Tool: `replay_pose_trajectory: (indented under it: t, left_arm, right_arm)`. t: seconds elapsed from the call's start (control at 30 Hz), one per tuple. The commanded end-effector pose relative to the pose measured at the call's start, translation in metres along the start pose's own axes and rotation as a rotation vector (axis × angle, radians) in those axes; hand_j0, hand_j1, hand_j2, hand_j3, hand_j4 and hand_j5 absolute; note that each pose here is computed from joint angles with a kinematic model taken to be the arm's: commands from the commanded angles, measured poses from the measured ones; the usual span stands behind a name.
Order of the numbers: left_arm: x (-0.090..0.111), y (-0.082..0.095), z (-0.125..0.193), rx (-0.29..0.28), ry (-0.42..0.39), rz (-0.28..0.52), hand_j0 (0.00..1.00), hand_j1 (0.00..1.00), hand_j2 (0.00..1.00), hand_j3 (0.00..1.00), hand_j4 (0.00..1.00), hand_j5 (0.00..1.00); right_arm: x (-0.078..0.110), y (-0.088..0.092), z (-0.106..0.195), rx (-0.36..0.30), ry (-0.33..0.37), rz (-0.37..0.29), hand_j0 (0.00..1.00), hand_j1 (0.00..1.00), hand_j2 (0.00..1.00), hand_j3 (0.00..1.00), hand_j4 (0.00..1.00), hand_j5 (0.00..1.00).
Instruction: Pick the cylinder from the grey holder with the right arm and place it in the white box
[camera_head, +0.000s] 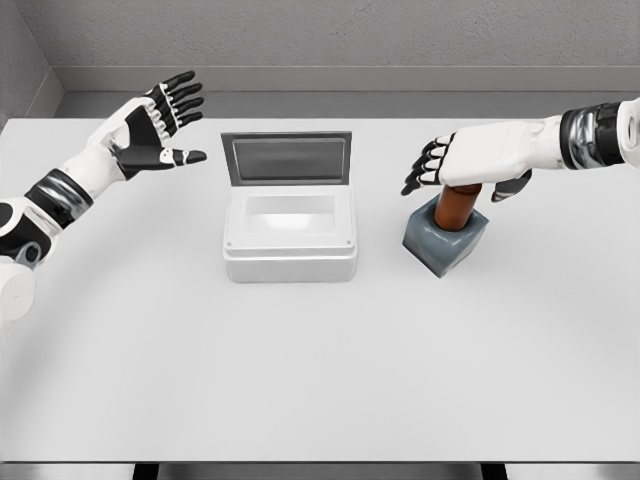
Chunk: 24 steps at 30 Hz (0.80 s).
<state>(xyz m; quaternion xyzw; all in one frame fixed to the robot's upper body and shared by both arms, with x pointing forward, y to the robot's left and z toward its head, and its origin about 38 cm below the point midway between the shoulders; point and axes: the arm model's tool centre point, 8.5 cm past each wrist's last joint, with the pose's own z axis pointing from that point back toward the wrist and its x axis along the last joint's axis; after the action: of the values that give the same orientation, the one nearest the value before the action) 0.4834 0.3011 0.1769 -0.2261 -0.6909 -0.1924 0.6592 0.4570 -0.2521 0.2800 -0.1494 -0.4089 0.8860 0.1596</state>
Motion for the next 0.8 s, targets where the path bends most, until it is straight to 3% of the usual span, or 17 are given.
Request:
replay_pose_trajectory:
  t: [0.0,0.1,0.33,0.37,0.47,0.6,0.77]
  left_arm:
    - [0.0002,0.0001,0.0002,0.000,-0.001,0.003,1.00,1.00,1.00,1.00,1.00,1.00]
    - [-0.0010,-0.0003,0.0006,0.000,0.000,0.006,1.00,1.00,1.00,1.00,1.00,1.00]
    - [-0.0014,0.0001,0.0014,0.001,0.001,0.000,1.00,1.00,1.00,1.00,1.00,1.00]
    - [-0.0012,0.0006,0.0018,0.002,0.001,-0.001,1.00,1.00,1.00,1.00,1.00,1.00]
    - [0.0002,0.0008,0.0011,0.002,-0.002,-0.001,1.00,1.00,1.00,1.00,1.00,1.00]
    - [0.0012,0.0012,0.0008,0.004,-0.006,0.002,1.00,1.00,1.00,1.00,1.00,1.00]
    - [0.0023,0.0017,0.0006,0.005,-0.009,0.001,1.00,1.00,1.00,1.00,1.00,1.00]
  right_arm:
    - [0.0001,-0.0005,-0.0003,-0.002,0.000,-0.001,0.97,0.97,0.97,0.97,0.97,0.97]
    - [0.0024,0.0052,-0.0038,0.018,-0.009,-0.005,0.85,0.85,0.85,0.85,0.85,0.85]
    - [0.0083,0.0062,-0.0056,0.039,-0.025,0.015,0.82,0.82,0.82,0.82,0.82,0.82]
    - [0.0086,0.0057,-0.0056,0.039,-0.026,0.017,0.76,0.76,0.76,0.76,0.76,0.76]
    - [0.0093,0.0082,-0.0060,0.048,-0.028,0.017,0.71,0.71,0.71,0.71,0.71,0.71]
    - [0.0089,0.0068,-0.0060,0.048,-0.028,0.019,0.49,0.49,0.49,0.49,0.49,0.49]
    - [0.0087,0.0064,-0.0057,0.047,-0.027,0.019,0.49,0.49,0.49,0.49,0.49,0.49]
